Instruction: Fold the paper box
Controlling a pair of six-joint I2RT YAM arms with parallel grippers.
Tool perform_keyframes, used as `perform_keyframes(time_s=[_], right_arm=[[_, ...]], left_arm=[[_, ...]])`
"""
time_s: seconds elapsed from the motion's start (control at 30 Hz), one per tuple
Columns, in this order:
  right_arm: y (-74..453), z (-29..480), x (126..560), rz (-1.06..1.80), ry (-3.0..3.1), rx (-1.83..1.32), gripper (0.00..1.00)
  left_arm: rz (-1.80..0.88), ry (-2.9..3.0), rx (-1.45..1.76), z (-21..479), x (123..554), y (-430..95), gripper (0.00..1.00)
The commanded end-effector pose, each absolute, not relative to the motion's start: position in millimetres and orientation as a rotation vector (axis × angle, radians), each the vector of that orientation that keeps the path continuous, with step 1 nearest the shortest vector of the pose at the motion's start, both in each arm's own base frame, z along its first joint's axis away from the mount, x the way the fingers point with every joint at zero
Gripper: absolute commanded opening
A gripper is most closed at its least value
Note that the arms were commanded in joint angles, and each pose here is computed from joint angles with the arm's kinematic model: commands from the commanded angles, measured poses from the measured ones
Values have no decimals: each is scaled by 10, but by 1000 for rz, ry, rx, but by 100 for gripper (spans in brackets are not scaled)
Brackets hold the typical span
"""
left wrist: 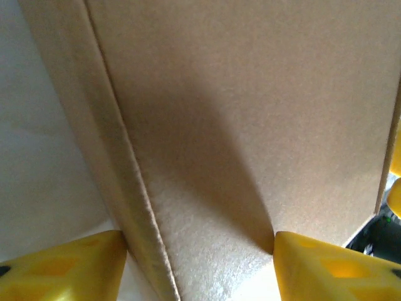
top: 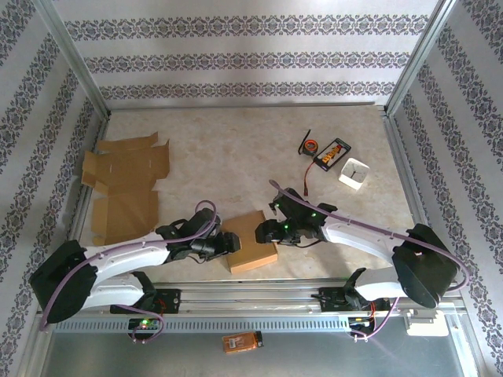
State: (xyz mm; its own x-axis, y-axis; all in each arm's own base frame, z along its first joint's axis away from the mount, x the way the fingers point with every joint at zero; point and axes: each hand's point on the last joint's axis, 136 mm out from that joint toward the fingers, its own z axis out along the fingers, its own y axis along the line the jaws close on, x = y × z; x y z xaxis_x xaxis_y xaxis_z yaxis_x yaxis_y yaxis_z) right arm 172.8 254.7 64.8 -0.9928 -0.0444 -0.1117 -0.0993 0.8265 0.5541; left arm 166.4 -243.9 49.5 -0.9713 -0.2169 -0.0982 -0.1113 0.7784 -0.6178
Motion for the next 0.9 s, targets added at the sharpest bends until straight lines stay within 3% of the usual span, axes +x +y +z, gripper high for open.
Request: perform_keyframes(time_s=[0.0, 0.2, 0.33, 0.67, 0.87], right_arm=[[2740, 750, 1908, 991, 2831, -65, 60], [2755, 818, 2645, 962, 2708, 72, 54], [2717, 1002, 3363, 944, 2584, 116, 54], [2476, 1120, 5101, 850, 2409, 235, 54], [2089, 1035, 5772, 811, 2359, 341, 57]], left_arm=[[-1024, 2626, -226, 864, 2042, -2697, 60], [-906, 2546, -297, 872, 2754, -2480, 59], [-916, 2461, -244, 945, 3434, -2487, 58], [-976, 2255, -224, 931, 5323, -2958, 52], [-965, 2202, -203, 893, 6126, -3260, 52]])
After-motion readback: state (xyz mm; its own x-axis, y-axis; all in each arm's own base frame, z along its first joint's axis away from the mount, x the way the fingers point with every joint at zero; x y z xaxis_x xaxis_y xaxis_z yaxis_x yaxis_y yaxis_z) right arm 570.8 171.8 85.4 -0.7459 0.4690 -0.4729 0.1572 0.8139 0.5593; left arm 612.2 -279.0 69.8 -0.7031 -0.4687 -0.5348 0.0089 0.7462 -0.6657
